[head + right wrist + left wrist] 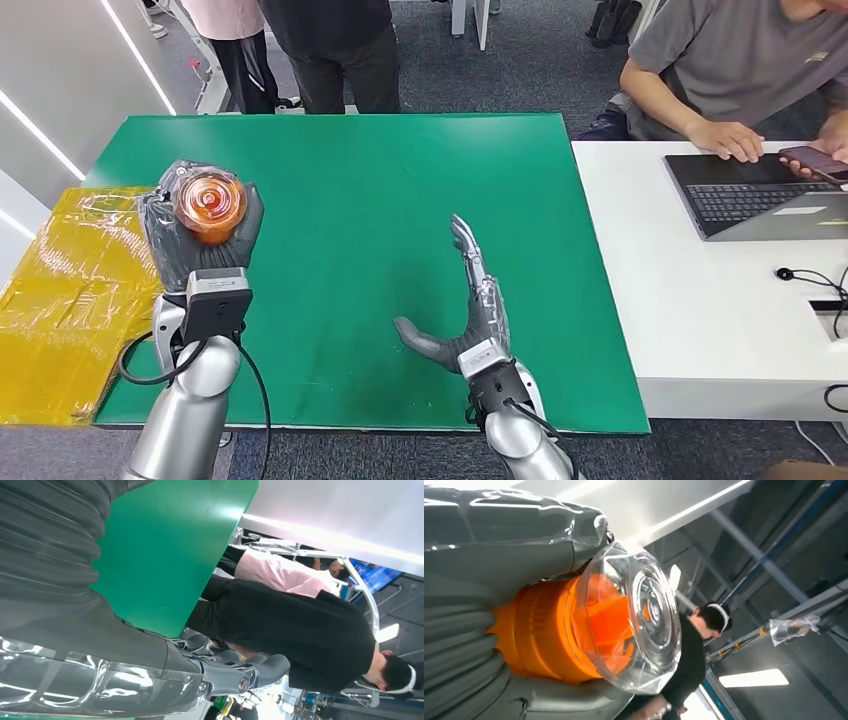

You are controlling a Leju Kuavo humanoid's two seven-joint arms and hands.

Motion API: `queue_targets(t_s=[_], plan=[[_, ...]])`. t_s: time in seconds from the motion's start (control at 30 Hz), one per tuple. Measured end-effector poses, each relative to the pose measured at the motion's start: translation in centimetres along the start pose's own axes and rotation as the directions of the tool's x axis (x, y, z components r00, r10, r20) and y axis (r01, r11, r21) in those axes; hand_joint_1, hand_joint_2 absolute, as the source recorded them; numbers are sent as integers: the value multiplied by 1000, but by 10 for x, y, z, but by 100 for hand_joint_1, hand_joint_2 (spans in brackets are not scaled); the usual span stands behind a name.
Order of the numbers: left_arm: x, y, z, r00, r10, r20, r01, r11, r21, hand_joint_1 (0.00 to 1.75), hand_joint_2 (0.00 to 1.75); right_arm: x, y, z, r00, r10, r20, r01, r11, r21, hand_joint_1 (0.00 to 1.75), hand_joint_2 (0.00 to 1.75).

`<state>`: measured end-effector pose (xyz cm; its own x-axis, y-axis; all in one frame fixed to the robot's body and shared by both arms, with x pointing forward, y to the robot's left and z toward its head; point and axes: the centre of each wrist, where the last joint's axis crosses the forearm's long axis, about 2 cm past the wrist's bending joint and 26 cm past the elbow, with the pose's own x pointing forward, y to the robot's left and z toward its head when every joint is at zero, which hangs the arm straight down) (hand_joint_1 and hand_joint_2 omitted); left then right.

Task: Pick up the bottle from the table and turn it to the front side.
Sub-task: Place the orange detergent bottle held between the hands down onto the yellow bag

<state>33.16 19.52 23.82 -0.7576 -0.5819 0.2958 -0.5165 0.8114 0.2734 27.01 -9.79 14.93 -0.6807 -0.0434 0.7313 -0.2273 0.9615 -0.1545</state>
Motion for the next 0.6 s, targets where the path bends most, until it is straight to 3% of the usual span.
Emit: queue_targets(t_s=[0.33, 0.43, 0.53, 0.6], plan=[[-17, -3, -4, 994, -105, 41, 107, 992, -60, 175, 175, 1, 0, 0, 1000, 6, 4, -6, 1000, -8, 0, 175], [-21, -1, -4, 960, -242, 139, 259, 958, -123, 175, 175, 2, 0, -1, 1000, 9, 2, -9, 1000, -7, 0, 175], [-32, 6, -4, 860, -426, 280, 483, 857, -180, 175, 175, 5, -1, -2, 1000, 10, 4, -10, 1000, -7, 0, 175], [-42, 12, -3, 798, -507, 326, 583, 787, -204, 175, 175, 6, -1, -3, 1000, 10, 6, -10, 1000, -8, 0, 175]])
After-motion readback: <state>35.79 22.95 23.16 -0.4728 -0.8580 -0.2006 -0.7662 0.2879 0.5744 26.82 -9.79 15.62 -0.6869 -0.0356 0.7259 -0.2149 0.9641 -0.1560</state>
